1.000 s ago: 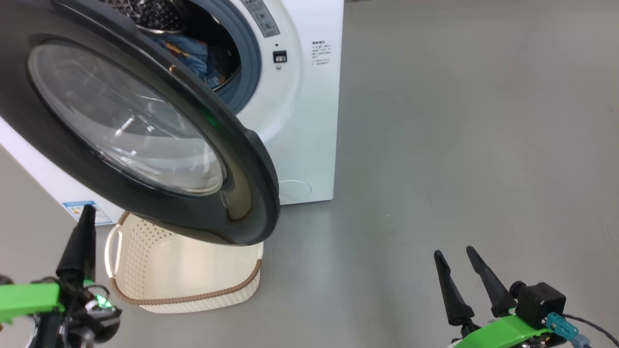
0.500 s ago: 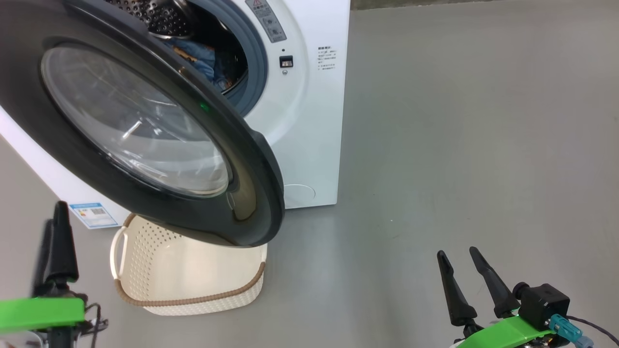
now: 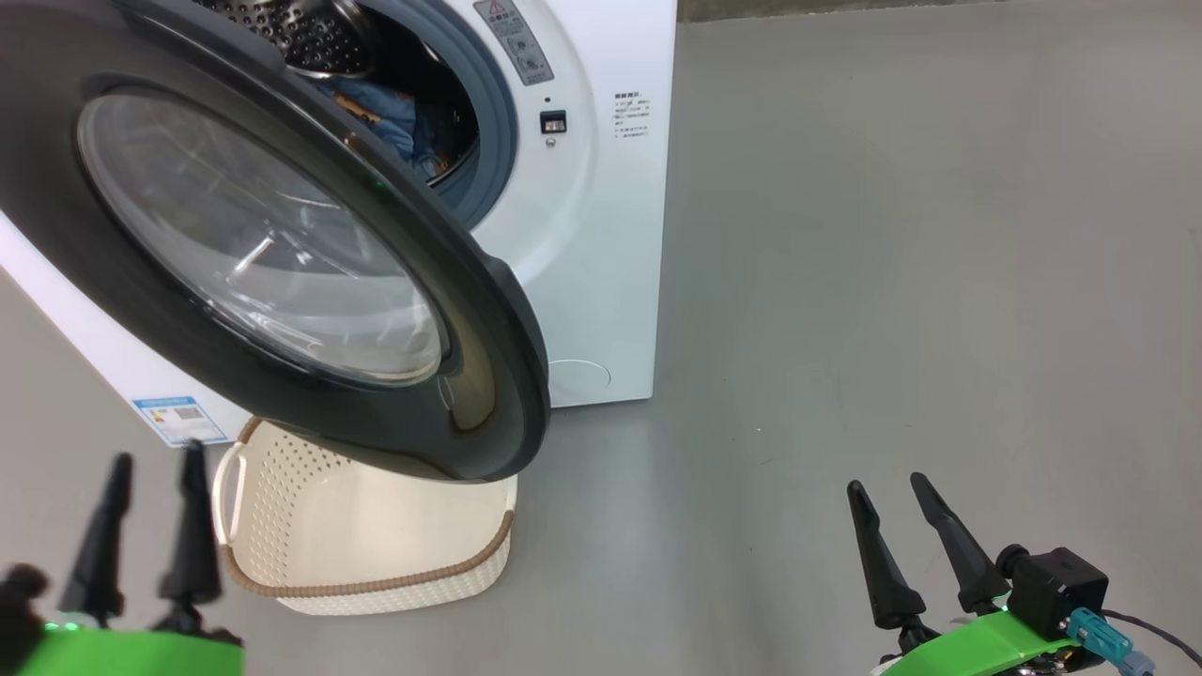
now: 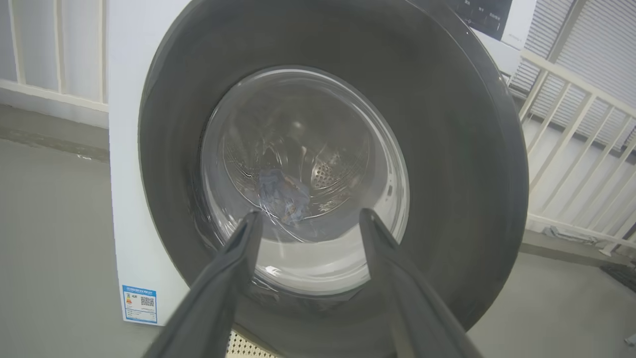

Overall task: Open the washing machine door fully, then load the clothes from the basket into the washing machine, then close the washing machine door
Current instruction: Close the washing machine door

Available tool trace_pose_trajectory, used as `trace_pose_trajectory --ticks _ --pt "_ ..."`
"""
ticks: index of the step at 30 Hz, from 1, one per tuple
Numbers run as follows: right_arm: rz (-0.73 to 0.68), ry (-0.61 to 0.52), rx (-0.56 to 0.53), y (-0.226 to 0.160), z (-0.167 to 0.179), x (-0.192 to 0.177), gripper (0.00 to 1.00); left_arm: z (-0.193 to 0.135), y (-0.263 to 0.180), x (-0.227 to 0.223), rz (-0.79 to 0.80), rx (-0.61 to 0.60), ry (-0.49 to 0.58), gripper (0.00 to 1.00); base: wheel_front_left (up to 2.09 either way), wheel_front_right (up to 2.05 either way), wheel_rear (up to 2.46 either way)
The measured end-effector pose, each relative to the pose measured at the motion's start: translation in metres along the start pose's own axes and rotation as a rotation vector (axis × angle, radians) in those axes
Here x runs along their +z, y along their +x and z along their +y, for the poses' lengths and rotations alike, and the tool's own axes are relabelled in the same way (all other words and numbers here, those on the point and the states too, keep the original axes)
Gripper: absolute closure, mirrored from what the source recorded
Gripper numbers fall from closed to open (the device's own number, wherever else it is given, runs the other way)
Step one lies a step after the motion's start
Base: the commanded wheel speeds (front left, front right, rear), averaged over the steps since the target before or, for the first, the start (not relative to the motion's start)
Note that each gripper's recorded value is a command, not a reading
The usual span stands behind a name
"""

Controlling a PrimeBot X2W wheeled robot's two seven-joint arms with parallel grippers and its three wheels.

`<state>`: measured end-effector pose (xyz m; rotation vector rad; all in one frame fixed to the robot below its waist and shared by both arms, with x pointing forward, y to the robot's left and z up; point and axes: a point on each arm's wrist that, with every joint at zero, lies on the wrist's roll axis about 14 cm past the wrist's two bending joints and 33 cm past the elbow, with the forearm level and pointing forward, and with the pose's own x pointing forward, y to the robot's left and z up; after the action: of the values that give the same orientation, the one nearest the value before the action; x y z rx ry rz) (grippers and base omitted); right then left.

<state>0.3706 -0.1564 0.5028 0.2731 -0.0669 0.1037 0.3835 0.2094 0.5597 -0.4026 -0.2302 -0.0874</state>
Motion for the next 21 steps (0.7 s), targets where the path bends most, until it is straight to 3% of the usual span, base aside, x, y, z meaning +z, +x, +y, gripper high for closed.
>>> trace_pose_trajectory --ticks 11,21 --pt "0.004 -0.007 0.000 -0.001 0.000 -0.001 0.00 -0.001 -0.022 -0.033 0.123 -0.034 0.258 0.00 0.00 0.00 0.00" --pt "0.000 -0.042 0.013 -0.001 0.002 0.001 0.00 0.005 -0.040 -0.056 0.190 0.017 0.287 0.00 0.00 0.00 0.00"
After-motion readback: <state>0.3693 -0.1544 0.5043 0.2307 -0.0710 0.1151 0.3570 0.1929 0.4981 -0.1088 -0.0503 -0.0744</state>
